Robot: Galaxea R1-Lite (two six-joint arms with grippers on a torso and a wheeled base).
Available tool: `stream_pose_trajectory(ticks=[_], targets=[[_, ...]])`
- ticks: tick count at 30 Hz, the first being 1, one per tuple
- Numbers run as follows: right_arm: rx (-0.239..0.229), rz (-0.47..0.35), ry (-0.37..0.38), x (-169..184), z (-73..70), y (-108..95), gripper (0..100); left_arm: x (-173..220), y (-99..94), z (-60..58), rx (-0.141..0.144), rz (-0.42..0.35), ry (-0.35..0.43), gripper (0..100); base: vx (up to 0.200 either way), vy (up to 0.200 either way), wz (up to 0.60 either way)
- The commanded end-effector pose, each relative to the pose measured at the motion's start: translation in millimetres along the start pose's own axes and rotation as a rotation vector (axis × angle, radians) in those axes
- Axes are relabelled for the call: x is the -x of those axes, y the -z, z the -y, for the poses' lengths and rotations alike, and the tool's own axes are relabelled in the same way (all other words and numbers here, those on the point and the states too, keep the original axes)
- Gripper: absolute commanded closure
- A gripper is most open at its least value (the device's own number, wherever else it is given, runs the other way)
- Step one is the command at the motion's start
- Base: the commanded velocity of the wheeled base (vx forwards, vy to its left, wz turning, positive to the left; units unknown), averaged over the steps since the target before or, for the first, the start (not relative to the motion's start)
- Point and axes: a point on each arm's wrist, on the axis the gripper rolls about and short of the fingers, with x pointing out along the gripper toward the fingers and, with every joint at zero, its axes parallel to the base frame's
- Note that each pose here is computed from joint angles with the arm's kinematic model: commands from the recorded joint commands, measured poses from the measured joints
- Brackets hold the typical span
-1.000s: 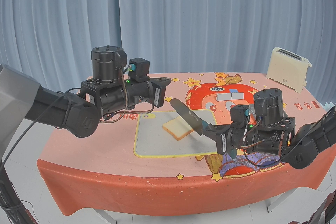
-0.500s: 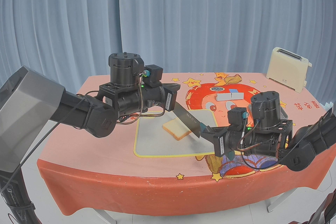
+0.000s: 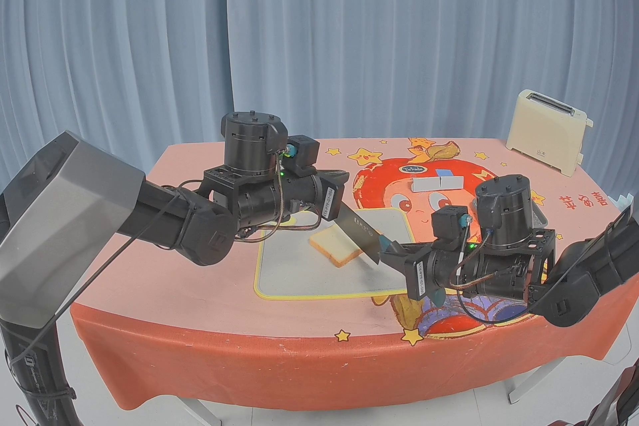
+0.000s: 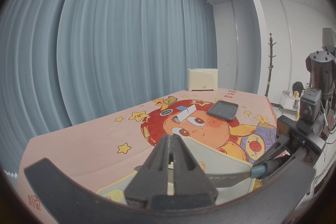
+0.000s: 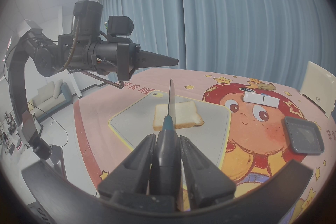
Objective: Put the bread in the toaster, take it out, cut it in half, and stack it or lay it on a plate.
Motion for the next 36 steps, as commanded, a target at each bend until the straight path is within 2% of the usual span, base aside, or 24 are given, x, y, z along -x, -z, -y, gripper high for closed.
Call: stream_pose_trajectory(ticks=[1, 10, 13, 19, 30, 36], targets=[[-0.007, 0.007, -0.004, 0.7, -0.6, -1.9, 100, -0.4, 0.1, 1.3, -0.001, 0.000, 0.003, 100, 0.000, 0.000, 0.00], [-0.007, 0.033, -0.001, 2.0, 0.6, -11.6, 100, 2.5, -7.0, 0.0, -0.002, 0.015, -0.001, 100, 0.000, 0.000, 0.00], [-0.007, 0.054, 0.006, 0.3, 3.0, -20.4, 100, 1.8, -6.8, 0.6, 0.000, 0.006, 0.001, 100, 0.000, 0.000, 0.00], [-0.005, 0.007, 0.002, 6.9, -1.0, -28.3, 100, 1.6, -12.7, 0.7, -0.005, 0.026, 0.000, 100, 0.000, 0.000, 0.00], [0.001, -0.026, 0.000, 4.3, -4.3, -22.1, 100, 0.1, -8.0, 1.5, 0.000, 0.011, 0.002, 100, 0.000, 0.000, 0.00], [0.000, -0.041, 0.001, 1.0, -3.9, -18.7, 100, -2.4, -4.4, 7.5, 0.000, 0.001, 0.017, 100, 0.000, 0.000, 0.00]])
